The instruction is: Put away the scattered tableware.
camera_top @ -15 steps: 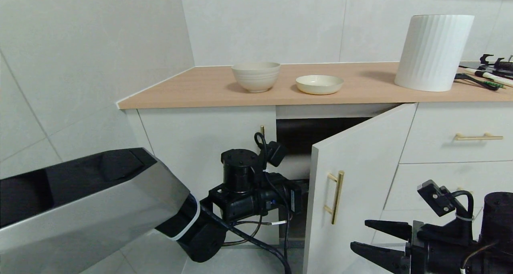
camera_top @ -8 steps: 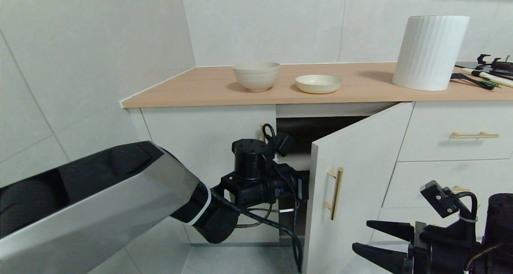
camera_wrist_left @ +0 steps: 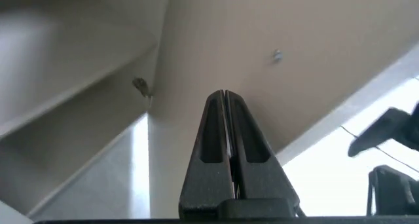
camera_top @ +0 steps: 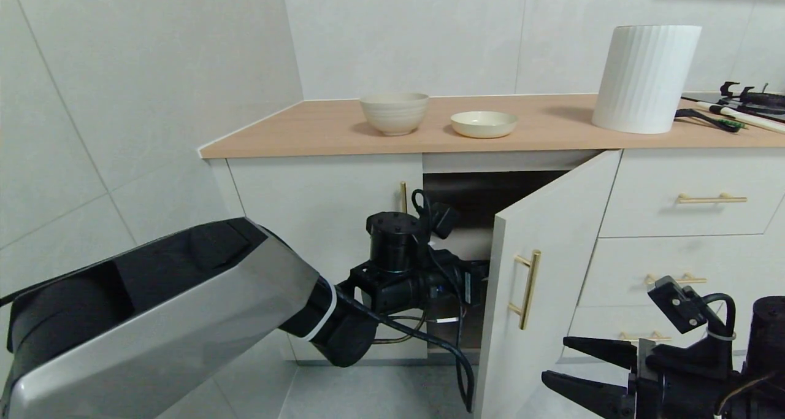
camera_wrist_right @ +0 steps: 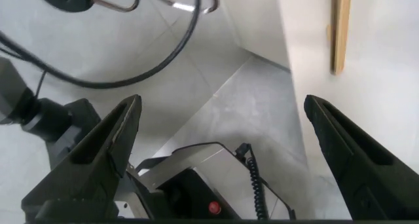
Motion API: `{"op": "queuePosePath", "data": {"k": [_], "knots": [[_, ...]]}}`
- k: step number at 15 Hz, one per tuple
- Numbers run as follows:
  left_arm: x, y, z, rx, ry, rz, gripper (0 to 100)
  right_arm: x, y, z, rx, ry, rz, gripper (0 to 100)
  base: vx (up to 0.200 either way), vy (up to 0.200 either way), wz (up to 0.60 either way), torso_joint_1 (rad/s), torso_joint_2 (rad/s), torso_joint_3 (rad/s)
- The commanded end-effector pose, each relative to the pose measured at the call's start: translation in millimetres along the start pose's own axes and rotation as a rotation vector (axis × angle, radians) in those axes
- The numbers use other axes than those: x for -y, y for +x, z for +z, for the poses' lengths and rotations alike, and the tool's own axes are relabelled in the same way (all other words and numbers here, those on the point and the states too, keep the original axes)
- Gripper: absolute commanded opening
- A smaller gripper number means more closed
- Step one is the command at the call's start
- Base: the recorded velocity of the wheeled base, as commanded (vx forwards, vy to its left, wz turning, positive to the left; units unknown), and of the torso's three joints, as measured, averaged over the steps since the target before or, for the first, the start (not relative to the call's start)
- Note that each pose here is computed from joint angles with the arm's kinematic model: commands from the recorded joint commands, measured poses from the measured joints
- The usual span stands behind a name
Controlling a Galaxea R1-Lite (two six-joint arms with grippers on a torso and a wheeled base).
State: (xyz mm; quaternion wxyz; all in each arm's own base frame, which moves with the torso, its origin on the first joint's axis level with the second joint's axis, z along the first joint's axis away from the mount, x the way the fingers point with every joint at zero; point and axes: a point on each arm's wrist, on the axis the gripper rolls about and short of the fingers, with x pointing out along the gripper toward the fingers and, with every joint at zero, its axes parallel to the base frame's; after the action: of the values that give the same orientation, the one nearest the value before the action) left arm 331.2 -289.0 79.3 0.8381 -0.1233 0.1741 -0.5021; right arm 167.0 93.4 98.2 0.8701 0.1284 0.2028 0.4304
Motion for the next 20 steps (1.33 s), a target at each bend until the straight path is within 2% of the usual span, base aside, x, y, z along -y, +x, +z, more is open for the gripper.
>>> {"op": "queuePosePath", "data": {"k": [1,3,6,9,10,12,14,16,17,18,20], "knots": [[3.8,7.9,-0.6,-0.002,0.004,-0.016,0,-7.1,-2.3,0.9,0.007,-0.016,0.028,100,0.000,0.000,0.00,0.000,0.00,0.000],[12.6,10.7,-2.9,-0.009,0.007,-0.034,0,-14.1,-3.6,0.9,0.011,-0.031,0.057,100,0.000,0.000,0.00,0.000,0.00,0.000],[47.5,15.1,1.6,-0.002,0.033,-0.100,0,-42.4,-11.8,4.0,0.045,-0.088,0.165,100,0.000,0.000,0.00,0.000,0.00,0.000],[122.4,8.6,7.6,-0.064,0.054,-0.240,0,-81.7,-33.9,6.8,0.081,-0.151,0.325,100,0.000,0.000,0.00,0.000,0.00,0.000],[138.6,2.2,10.4,-0.073,0.059,-0.270,0,-90.0,-43.3,13.1,0.092,-0.159,0.356,100,0.000,0.000,0.00,0.000,0.00,0.000],[140.2,-5.5,10.4,-0.077,0.058,-0.265,0,-94.6,-55.2,20.6,0.072,-0.154,0.347,100,0.000,0.000,0.00,0.000,0.00,0.000],[119.7,-18.7,17.3,-0.064,0.045,-0.197,0,-97.1,-59.3,26.0,0.055,-0.149,0.335,100,0.000,0.000,0.00,0.000,0.00,0.000],[104.1,-37.1,27.1,-0.043,0.037,-0.137,0,-95.9,-51.6,27.6,0.046,-0.141,0.294,100,0.000,0.000,0.00,0.000,0.00,0.000],[89.7,-62.2,39.2,-0.011,0.038,-0.068,0,-93.0,-34.2,34.7,0.041,-0.128,0.218,100,0.000,0.000,0.00,0.000,0.00,0.000],[80.0,-79.6,45.8,0.008,0.049,-0.021,0,-89.1,-20.1,41.4,0.043,-0.119,0.157,100,0.000,0.000,0.00,0.000,0.00,0.000],[57.6,-131.3,58.7,0.056,0.097,0.116,0,-74.9,17.4,62.8,0.068,-0.099,0.018,100,0.000,0.000,0.00,0.000,0.00,0.000]]}}
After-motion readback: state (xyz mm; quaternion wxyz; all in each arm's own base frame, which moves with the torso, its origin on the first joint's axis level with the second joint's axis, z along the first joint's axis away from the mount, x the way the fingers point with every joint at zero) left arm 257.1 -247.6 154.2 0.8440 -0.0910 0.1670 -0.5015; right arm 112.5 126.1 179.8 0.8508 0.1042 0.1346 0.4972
